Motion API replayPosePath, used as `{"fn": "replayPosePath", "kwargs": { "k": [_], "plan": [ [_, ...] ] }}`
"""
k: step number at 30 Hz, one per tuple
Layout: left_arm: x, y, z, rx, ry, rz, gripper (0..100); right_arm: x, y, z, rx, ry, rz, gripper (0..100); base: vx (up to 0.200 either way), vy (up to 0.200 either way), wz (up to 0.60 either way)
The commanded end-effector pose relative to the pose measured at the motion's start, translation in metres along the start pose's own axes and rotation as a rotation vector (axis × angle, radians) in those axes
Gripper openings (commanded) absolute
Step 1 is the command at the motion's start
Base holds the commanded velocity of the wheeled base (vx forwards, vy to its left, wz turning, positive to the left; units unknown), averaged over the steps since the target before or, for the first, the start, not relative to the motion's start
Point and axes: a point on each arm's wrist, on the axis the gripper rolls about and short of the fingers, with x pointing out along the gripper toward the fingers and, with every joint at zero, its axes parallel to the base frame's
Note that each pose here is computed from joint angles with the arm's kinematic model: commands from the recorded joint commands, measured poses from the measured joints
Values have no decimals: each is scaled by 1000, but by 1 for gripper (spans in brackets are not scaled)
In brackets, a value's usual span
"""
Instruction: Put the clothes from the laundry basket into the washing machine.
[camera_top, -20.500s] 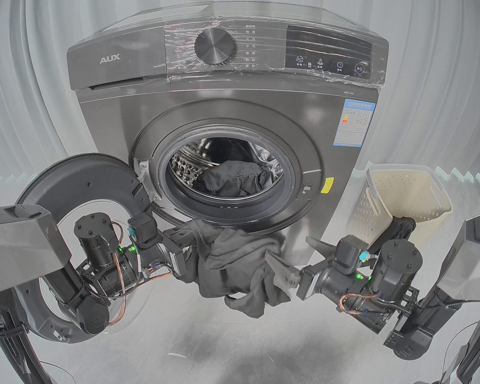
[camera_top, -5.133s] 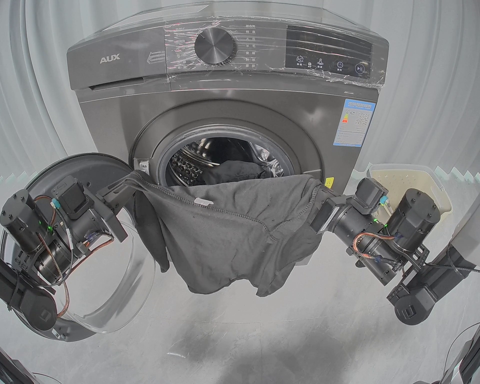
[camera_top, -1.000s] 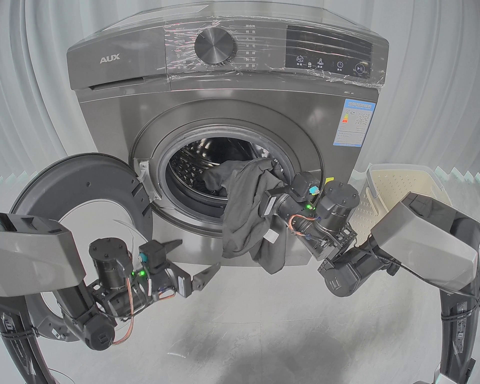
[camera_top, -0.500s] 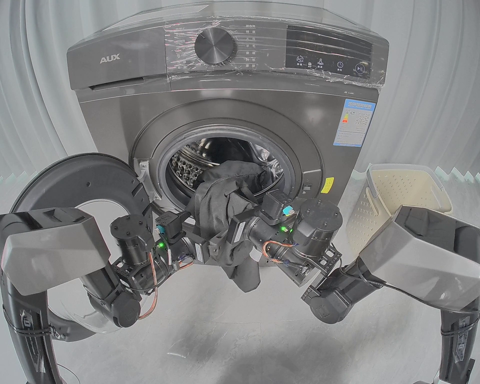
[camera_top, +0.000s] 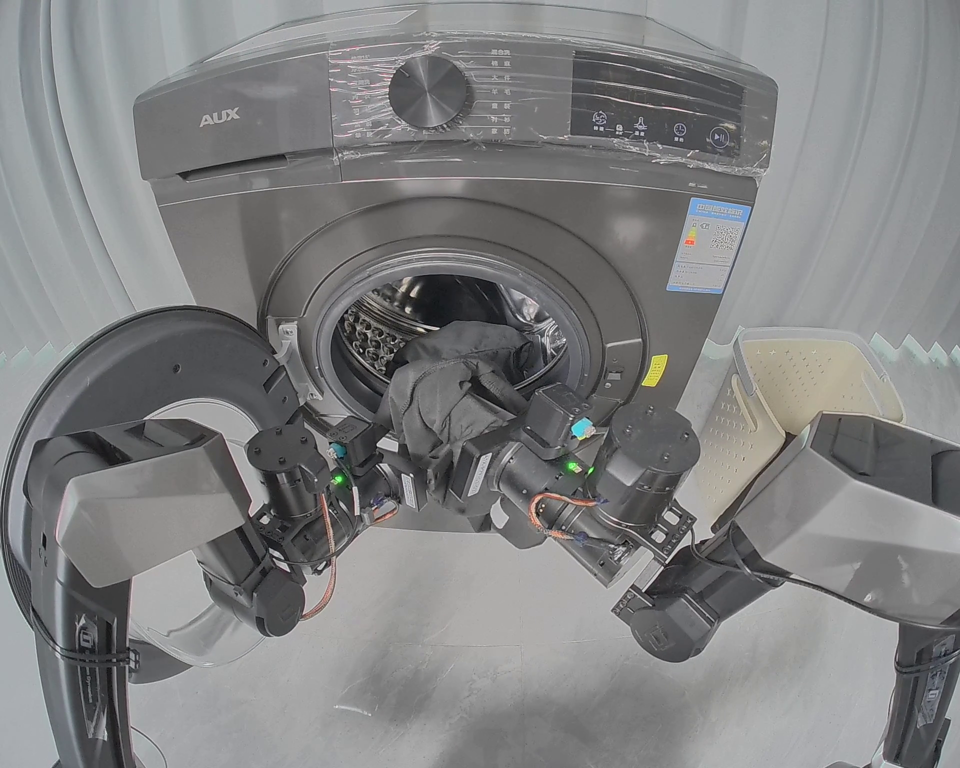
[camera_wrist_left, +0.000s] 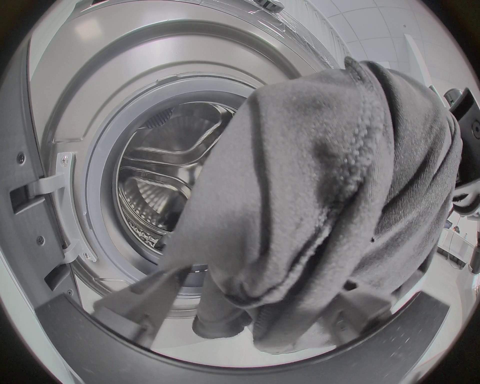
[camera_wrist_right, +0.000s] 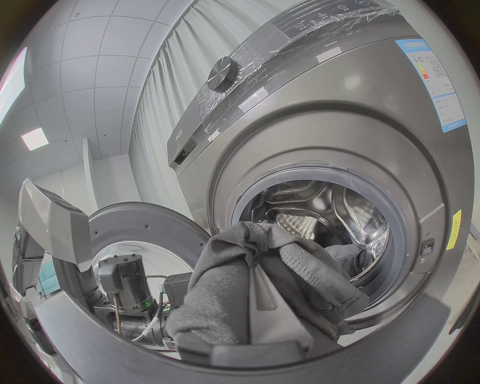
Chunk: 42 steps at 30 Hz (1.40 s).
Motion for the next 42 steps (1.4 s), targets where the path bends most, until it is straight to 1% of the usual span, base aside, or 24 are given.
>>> {"fn": "replayPosePath", "kwargs": {
  "k": [1, 2, 4, 7, 12, 15, 18, 19, 22, 25, 27, 28, 29, 31, 32, 34, 35, 36, 39, 41, 42],
  "plan": [
    [3, 2, -3, 0, -4, 6, 0, -2, 1, 3, 1, -1, 2, 0, 0, 0, 0],
    [3, 2, -2, 1, -7, 6, 0, -2, 1, 3, 2, -3, 2, 0, 0, 0, 0],
    [4, 3, -1, -9, -16, 6, 0, -5, 0, 1, 0, 12, 1, 0, 0, 0, 0],
    [5, 3, 1, -22, -24, 9, 0, -14, -3, 4, -1, 37, -1, 0, 0, 0, 0],
    [4, 9, 4, -24, -33, 24, 0, -28, -8, -1, -7, 91, -18, 0, 0, 0, 0],
    [4, 9, 6, -25, -38, 50, 0, -36, -10, -8, -10, 131, -24, 0, 0, 0, 0],
    [4, 10, 7, -26, -42, 61, 0, -37, -10, -10, -11, 141, -25, 0, 0, 0, 0],
    [4, 9, 9, -30, -50, 62, 0, -37, -7, -11, -10, 144, -18, 100, 0, 0, 0],
    [4, 7, 13, -31, -58, 57, 0, -37, -4, -11, -5, 142, -10, 100, 0, 0, 0],
    [2, 5, 19, -35, -67, 53, 0, -47, -8, -17, -13, 197, -27, 100, 0, 0, 0],
    [-4, 3, 18, -50, -50, 46, 0, -67, -12, -25, -26, 277, -42, 100, 0, 0, 0],
    [-6, 2, 18, -52, -43, 45, 0, -72, -13, -28, -28, 298, -47, 100, 0, 0, 0],
    [-13, -1, 16, -63, -19, 41, 0, -91, -17, -38, -36, 379, -54, 100, 0, 0, 0],
    [-20, -2, 19, -70, -10, 38, 0, -117, -18, -48, -43, 480, -49, 100, 0, 0, 0],
    [-23, -1, 21, -72, -7, 41, 0, -125, -17, -51, -41, 510, -38, 100, 0, 0, 0],
    [-23, -1, 21, -72, -7, 41, 0, -125, -17, -51, -41, 510, -38, 100, 0, 0, 0],
    [-34, -1, 31, -80, -13, 38, 0, -140, -17, -54, -32, 550, -8, 100, 0, 0, 0],
    [-38, -1, 35, -84, -16, 36, 0, -140, -17, -53, -29, 543, -4, 100, 0, 0, 0],
    [-51, -7, 51, -110, -37, 23, 0, -139, -21, -50, -27, 518, -28, 100, 0, 0, 0],
    [-61, -14, 58, -121, -38, 6, 0, -138, -29, -49, -25, 506, -58, 100, 0, 0, 0],
    [-66, -16, 61, -121, -38, 2, 0, -137, -35, -48, -26, 498, -88, 100, 0, 0, 0]
  ]
}}
